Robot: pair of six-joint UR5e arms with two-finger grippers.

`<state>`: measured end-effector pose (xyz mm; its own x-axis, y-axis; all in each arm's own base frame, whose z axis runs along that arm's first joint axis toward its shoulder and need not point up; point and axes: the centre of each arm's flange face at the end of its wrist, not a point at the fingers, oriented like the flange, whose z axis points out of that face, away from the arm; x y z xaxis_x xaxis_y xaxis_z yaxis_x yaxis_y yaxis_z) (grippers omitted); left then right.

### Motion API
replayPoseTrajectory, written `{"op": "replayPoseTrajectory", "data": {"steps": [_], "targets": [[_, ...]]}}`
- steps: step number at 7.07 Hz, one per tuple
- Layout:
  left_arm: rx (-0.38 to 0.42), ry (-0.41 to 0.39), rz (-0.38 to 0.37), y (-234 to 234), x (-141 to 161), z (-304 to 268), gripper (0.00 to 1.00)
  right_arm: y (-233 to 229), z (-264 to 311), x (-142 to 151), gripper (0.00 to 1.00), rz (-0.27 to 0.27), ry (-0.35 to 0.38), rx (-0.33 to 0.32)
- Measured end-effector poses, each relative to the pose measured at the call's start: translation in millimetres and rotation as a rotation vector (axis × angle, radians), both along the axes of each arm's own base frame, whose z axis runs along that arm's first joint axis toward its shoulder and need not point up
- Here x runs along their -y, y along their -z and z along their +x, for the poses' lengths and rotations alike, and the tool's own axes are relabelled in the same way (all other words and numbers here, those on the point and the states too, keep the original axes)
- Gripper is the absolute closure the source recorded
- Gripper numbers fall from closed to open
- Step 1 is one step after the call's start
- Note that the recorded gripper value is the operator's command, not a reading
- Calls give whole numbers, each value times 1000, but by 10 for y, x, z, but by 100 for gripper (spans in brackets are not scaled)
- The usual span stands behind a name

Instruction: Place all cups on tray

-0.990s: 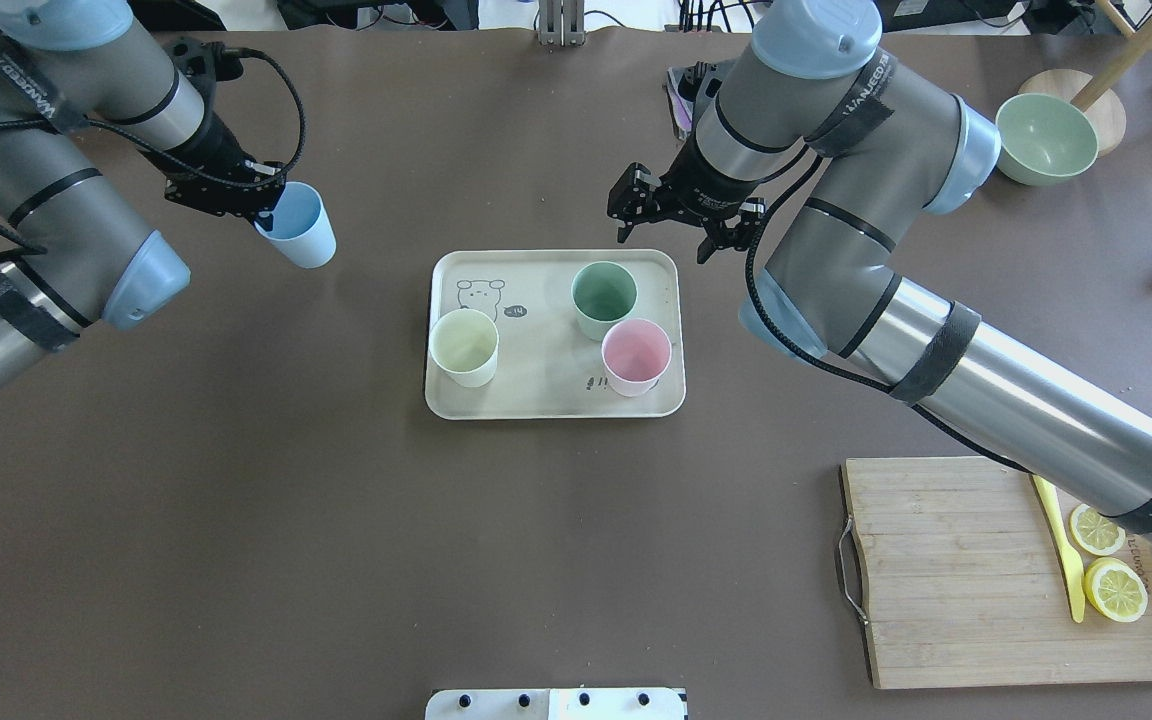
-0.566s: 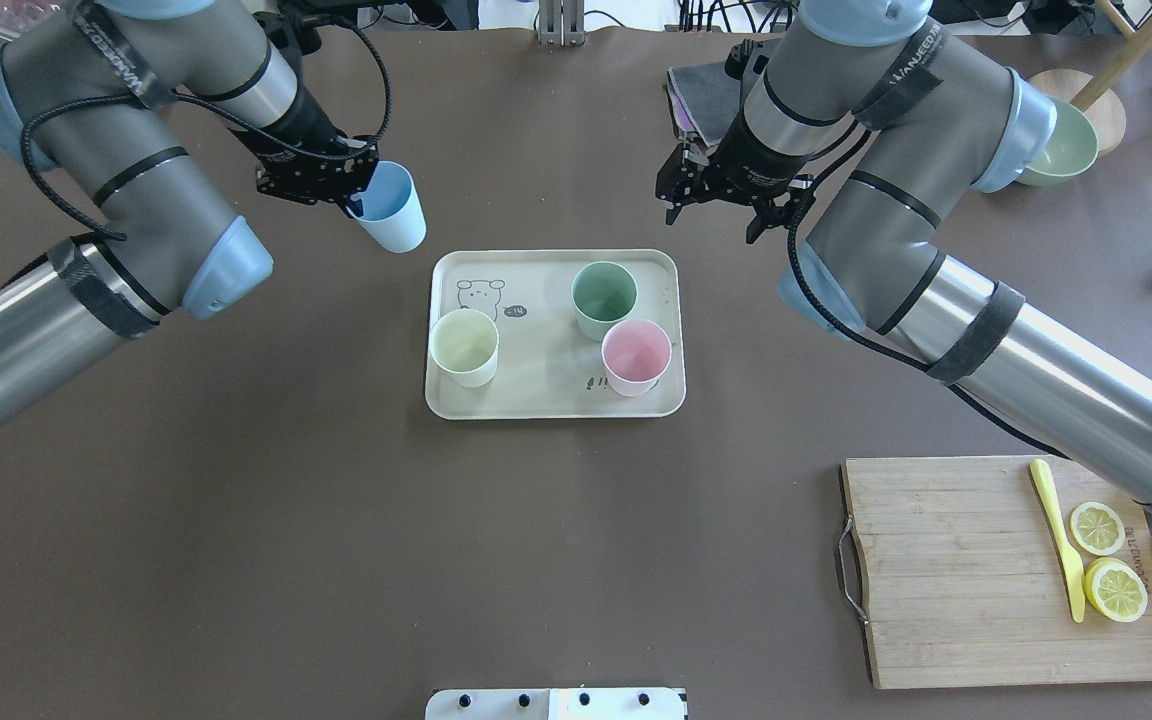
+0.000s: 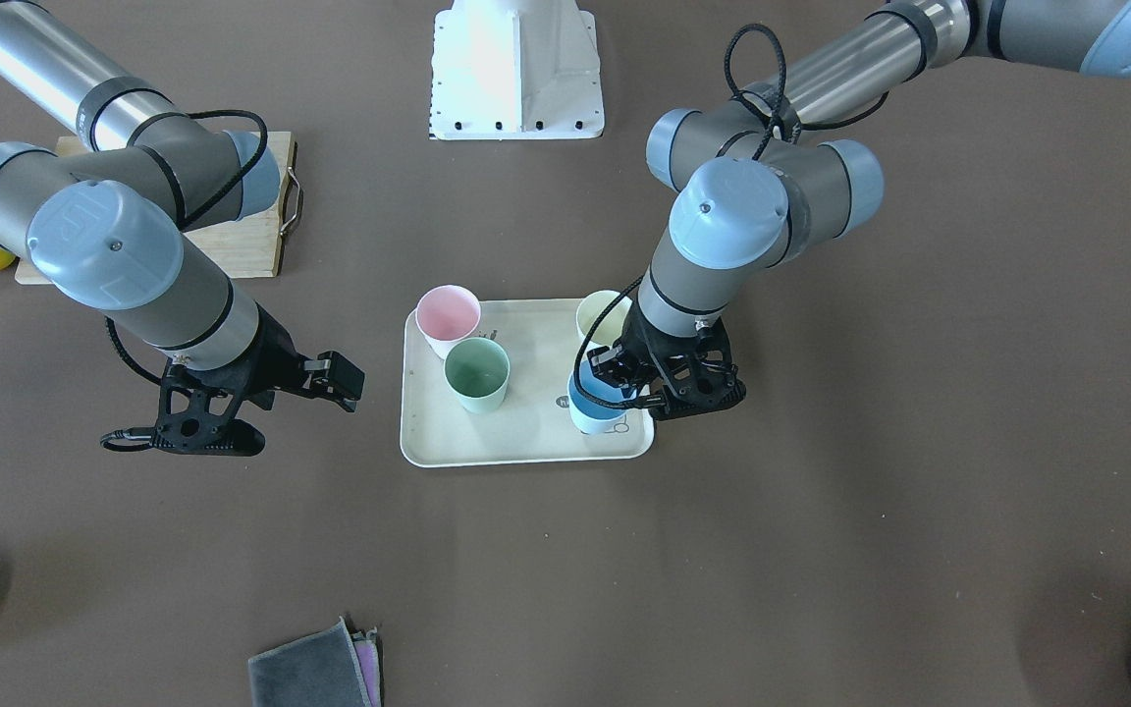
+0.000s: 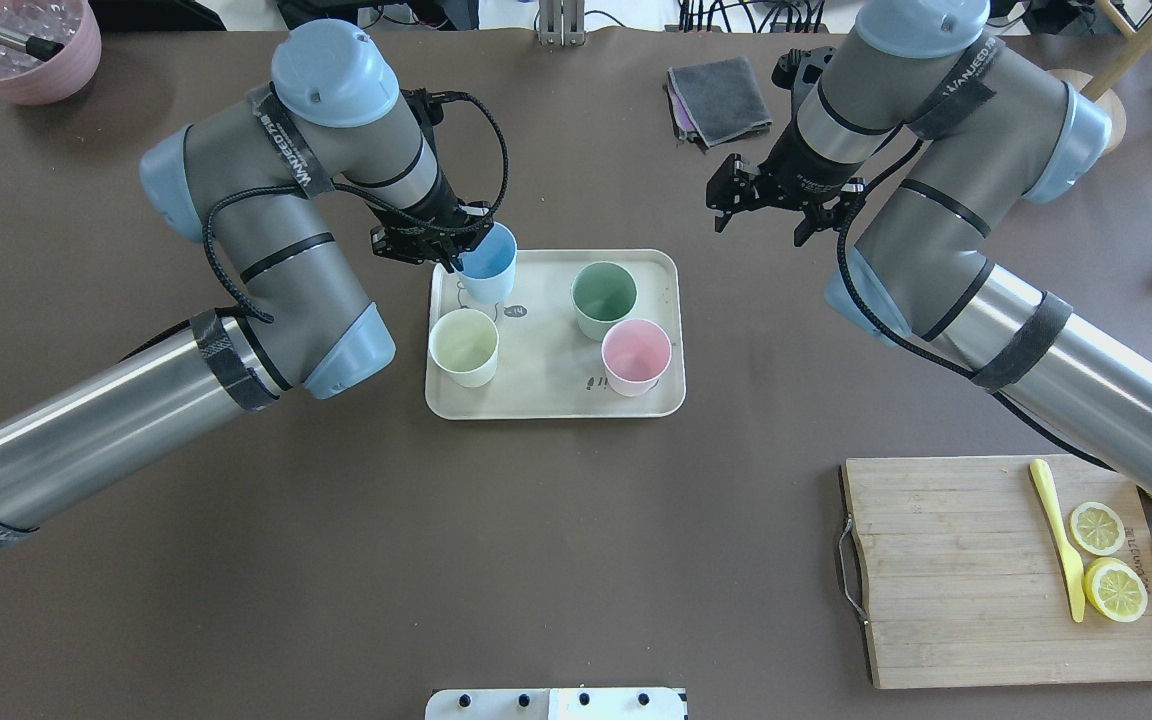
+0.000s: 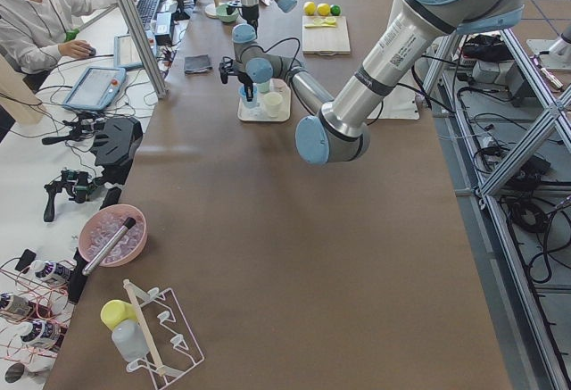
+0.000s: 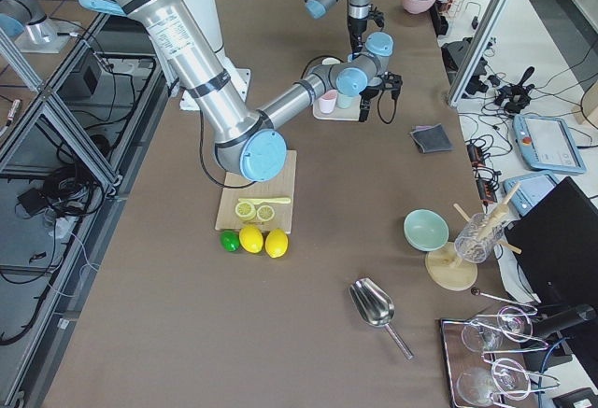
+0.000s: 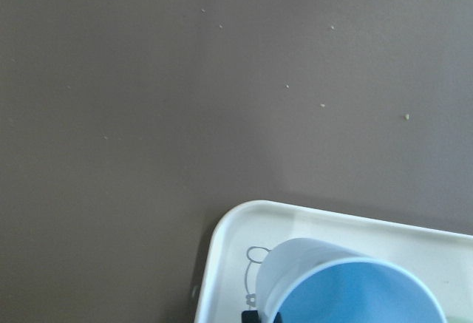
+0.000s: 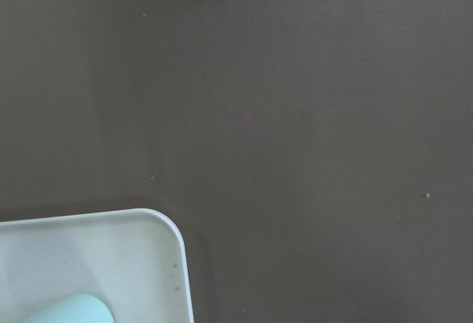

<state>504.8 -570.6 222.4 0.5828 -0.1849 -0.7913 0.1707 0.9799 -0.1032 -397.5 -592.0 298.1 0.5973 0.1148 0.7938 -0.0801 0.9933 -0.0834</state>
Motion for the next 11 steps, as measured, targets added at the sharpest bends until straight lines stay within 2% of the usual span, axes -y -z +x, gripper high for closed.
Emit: {"op": "replayPoseTrajectory", "data": {"steps": [3,4,5,7,9,11], "targets": [[9,8,5,88,61,-156,2,60,60,-23,0,10,-2,10],[36,-7,14,100,113,-477,2,27,174,28,0,12,-10,9],[77,-48,53,-22,88,-953,2,-84,374,79,0,25,-12,4],[161,-127,164,-649,-87,-2030,2,-523,1067,161,0,64,2,-2],[253,-211,270,-1473,-162,-3144,2,-1081,1798,198,0,112,28,-22],[320,-288,313,-2330,-315,-4248,2,-1696,2332,96,0,151,66,-66]]}}
